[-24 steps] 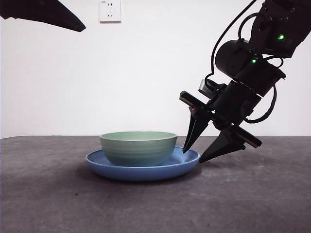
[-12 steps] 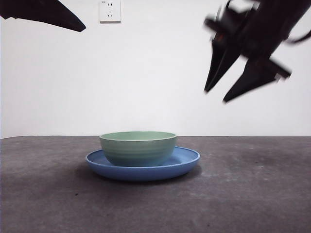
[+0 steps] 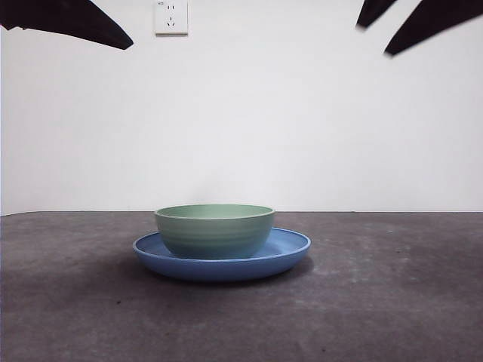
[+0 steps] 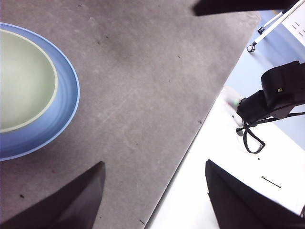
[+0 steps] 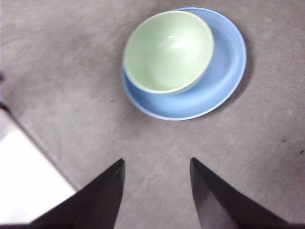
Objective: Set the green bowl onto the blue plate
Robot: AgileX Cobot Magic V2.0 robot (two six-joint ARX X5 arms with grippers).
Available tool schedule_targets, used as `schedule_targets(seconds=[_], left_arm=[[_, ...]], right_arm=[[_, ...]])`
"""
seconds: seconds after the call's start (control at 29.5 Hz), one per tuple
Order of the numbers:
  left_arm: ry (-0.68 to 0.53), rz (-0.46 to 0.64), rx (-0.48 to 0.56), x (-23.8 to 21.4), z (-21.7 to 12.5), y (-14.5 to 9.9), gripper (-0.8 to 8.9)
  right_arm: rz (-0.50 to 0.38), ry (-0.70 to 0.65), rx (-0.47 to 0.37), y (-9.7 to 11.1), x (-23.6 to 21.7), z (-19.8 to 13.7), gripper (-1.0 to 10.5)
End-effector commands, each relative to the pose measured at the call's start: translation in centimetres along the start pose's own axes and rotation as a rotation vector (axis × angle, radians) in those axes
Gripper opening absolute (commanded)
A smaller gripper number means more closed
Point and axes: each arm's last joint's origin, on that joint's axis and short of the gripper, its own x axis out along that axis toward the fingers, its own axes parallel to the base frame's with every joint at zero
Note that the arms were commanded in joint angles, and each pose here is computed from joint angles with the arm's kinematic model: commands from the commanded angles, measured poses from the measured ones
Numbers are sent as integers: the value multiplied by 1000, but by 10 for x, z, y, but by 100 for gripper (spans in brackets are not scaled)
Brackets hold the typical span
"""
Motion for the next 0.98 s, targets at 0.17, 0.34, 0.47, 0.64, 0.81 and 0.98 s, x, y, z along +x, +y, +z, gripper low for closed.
schedule_targets(seconds=[0.17,0.34,0.47,0.64,0.81,0.98], left_arm=[[-10,-9,25,0,3,-2,339],[-10,-9,25,0,3,-2,339],[-9,-9,25,0,3,-2,339],[-9,-9,25,0,3,-2,338],[-9,-9,25,0,3,-2,165],[-10,-9,25,0,3,-2,10]], right_arm=[[48,-12,-72,20,-23,-11,220],[59,-21,-87,23,-26,-14,220],[59,-13,-85,23,-25,-14,220],[58,-8,-83,23,-26,-14,220],[56,8,-77,23,-26,-16,109],[55,10,-77,23,-26,-16,6]])
